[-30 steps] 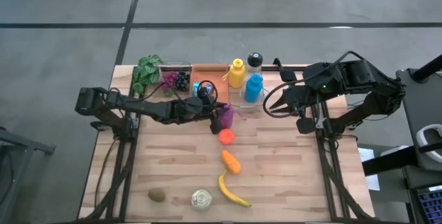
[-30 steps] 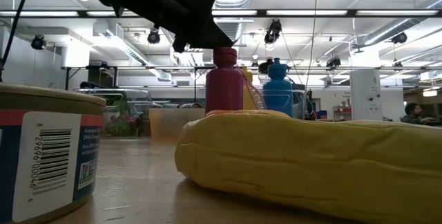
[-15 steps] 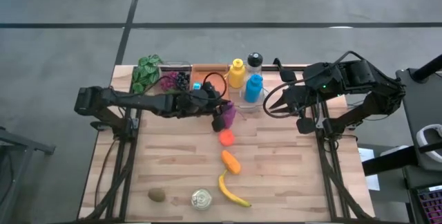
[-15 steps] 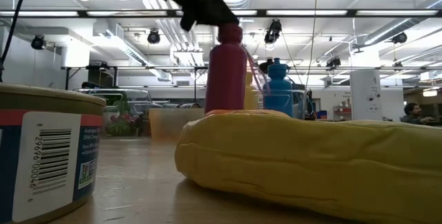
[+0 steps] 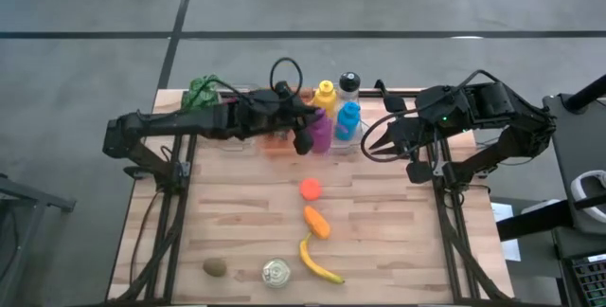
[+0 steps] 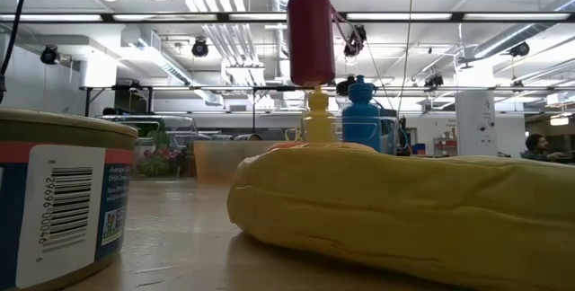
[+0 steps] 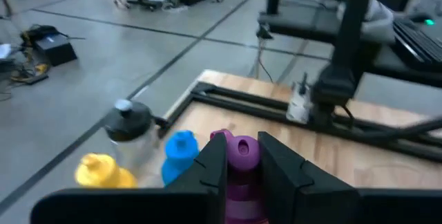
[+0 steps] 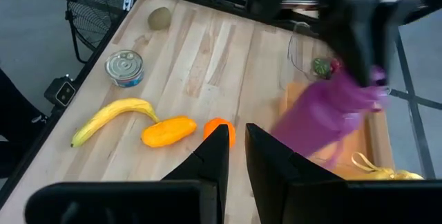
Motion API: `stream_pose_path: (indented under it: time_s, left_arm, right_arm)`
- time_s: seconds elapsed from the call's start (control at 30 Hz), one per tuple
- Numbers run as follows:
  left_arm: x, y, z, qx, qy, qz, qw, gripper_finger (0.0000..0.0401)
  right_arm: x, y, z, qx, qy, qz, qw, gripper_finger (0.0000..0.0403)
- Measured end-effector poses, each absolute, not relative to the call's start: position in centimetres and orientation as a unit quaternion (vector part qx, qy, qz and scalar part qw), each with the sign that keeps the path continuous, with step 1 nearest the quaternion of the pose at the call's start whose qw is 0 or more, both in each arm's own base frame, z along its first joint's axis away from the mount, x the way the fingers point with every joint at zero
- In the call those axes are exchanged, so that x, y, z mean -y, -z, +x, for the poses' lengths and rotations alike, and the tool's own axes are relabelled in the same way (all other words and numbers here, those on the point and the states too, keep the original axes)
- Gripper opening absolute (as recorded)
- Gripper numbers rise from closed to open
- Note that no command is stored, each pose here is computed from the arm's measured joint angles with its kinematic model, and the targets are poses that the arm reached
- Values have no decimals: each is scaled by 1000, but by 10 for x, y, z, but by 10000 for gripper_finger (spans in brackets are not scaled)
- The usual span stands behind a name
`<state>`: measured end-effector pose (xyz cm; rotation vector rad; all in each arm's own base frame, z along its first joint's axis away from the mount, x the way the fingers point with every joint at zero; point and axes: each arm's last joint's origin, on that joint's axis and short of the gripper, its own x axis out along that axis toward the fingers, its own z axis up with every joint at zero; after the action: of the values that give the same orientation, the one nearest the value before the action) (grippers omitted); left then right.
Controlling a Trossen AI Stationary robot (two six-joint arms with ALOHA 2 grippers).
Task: Pick & Place Food Item
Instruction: Put the violet water bottle into the right transparent bin
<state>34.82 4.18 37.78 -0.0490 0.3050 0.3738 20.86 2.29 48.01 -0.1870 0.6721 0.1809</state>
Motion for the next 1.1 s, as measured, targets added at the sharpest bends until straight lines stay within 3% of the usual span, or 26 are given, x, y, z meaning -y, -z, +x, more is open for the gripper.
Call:
stream_pose_path:
  time_s: [0.27,0.47,1.1]
  left_arm:
    - [-78,-374,350,-140,-231,-33,962,55]
    - [-98,-343,377,-152,-226,-39,961,55]
    - [-110,-283,410,-224,-219,9,949,56]
  right_arm:
    - [-23,-480,209,-327,-89,-93,936,44]
    - [-23,-482,210,-319,-88,-93,939,43]
    - [-22,-482,210,-315,-75,-95,941,44]
